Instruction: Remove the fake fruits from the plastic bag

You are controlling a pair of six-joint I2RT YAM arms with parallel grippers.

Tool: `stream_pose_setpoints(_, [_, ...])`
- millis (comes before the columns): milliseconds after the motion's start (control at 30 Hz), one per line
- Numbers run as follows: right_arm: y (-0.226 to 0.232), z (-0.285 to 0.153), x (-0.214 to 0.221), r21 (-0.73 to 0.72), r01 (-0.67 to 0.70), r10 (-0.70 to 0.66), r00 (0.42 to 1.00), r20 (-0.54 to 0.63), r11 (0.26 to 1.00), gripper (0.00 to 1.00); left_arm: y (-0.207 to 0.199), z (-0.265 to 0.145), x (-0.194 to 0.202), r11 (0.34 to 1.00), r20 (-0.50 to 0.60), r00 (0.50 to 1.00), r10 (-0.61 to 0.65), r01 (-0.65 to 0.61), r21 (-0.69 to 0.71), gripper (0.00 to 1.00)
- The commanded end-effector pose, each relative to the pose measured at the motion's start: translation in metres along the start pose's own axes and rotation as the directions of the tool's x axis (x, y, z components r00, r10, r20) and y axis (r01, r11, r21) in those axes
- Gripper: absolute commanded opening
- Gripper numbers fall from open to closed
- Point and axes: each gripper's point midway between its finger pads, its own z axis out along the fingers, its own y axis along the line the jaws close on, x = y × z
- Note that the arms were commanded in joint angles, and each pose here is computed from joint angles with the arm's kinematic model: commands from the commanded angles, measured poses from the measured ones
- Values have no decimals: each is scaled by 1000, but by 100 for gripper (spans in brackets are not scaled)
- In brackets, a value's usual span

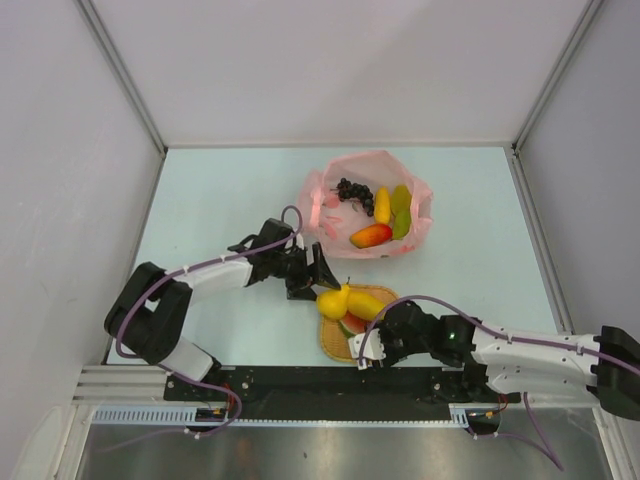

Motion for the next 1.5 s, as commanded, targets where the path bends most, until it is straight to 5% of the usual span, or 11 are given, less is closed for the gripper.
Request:
stream_pose_setpoints(0, [-4, 8, 3, 45, 131, -131, 991, -2, 990, 47, -13, -11, -11, 998, 56, 998, 22, -25, 49, 88])
stream_pose_setpoints(167, [7, 7, 2, -8, 243, -243, 970, -17, 970, 17, -18, -27, -23, 996, 86, 995, 44, -50, 69, 88])
stream_pose_setpoints(400, [20, -22, 2, -133, 377, -382, 924, -21, 917, 0, -24, -45, -46, 992, 148, 988, 52, -69, 106, 88])
stream_pose_setpoints(767, [6, -72, 5, -43, 470, -472, 880, -54, 881, 0, -50, -76, -48, 951, 221, 952, 210, -251, 180, 86])
stream_pose_setpoints(900, [-21, -81, -12, 111, 518, -515, 856, -56, 848, 0, -89, -98, -32, 811, 254, 863, 436, -500, 305, 82])
stream_pose_setpoints(1067, [-57, -87, -46, 328, 586, -605, 794, -51, 741, 0, -99, -106, 4, 688, 201, 777, 597, -624, 370, 82])
stream_pose_setpoints(1300, [-71, -78, -69, 465, 666, -725, 685, -72, 584, 0, -100, -98, 38, 638, 140, 741, 657, -646, 419, 84])
stream_pose_setpoints(1467, [-74, -70, -80, 491, 676, -751, 657, -63, 550, 0, -102, -89, 39, 632, 123, 722, 681, -663, 401, 82])
